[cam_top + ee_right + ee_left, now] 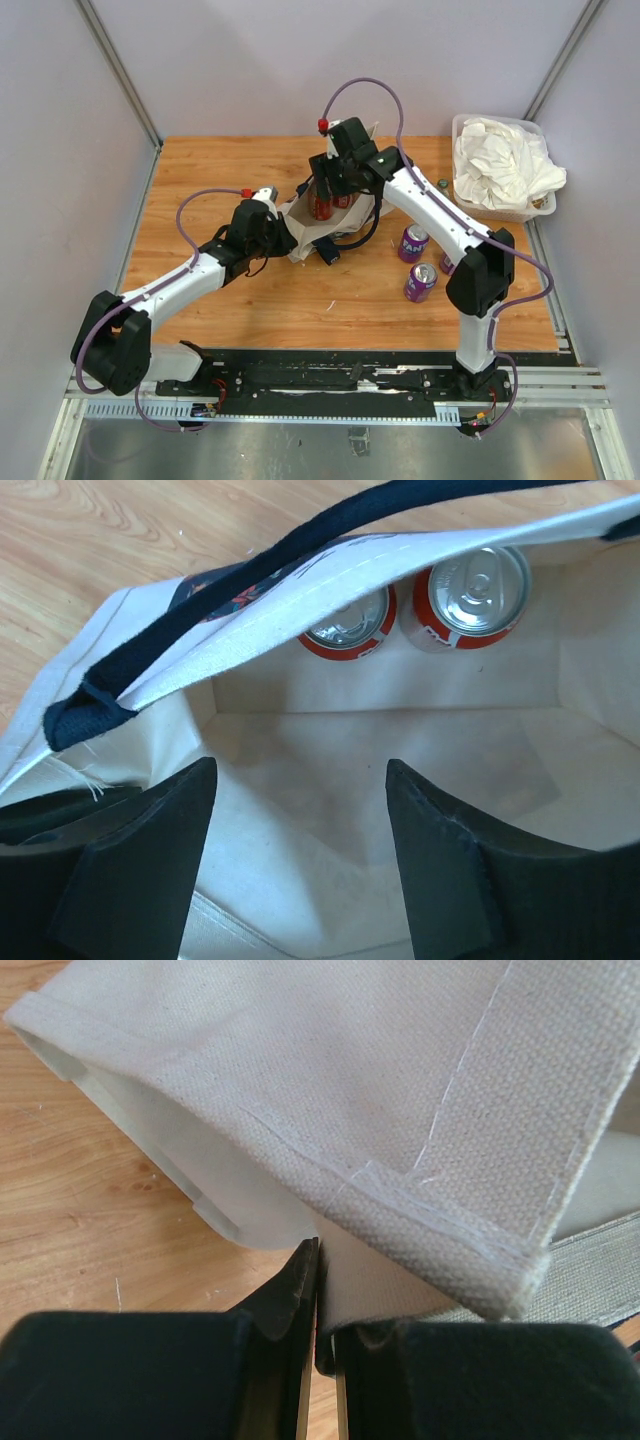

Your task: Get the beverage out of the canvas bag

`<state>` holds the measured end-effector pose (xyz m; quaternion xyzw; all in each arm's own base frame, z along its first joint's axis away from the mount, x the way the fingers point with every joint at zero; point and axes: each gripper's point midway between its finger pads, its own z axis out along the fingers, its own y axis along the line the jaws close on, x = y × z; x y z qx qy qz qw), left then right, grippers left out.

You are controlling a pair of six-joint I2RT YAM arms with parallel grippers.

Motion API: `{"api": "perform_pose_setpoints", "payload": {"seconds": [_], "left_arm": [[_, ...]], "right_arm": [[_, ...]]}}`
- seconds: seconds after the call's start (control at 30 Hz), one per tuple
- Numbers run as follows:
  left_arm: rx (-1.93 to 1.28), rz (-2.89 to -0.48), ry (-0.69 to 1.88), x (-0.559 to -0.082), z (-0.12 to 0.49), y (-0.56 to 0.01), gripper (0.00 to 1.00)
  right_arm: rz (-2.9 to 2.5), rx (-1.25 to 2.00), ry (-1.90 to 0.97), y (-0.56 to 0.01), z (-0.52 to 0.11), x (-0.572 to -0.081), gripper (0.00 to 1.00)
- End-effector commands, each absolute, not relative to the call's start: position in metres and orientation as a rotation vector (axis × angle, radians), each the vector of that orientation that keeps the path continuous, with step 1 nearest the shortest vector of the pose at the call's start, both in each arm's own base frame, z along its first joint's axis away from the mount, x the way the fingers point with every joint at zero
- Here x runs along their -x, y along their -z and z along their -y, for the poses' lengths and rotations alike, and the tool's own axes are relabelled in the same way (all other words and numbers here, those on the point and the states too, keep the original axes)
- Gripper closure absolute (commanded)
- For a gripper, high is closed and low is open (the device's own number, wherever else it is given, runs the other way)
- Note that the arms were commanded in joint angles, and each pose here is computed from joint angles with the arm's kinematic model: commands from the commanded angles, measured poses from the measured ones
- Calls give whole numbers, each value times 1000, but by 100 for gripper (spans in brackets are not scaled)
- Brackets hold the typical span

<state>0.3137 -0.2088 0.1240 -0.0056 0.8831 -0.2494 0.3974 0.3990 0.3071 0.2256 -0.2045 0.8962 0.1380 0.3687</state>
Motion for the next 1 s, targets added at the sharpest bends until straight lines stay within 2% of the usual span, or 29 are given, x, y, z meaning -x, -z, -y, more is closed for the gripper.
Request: {"api": "perform_pose_setpoints", "payload": {"seconds": [0.0, 0.4, 0.97], "left_arm": [[-25, -2270, 642, -302, 210, -120, 85], [-33, -2285, 631, -302, 210, -118, 85], [-44, -2301, 617, -298, 207, -109, 85]], "right_arm": [[-2319, 559, -383, -207, -321, -397, 28], [-2375, 506, -264, -159, -323, -420, 17], [-2357, 451, -295, -143, -341, -439, 12]]}}
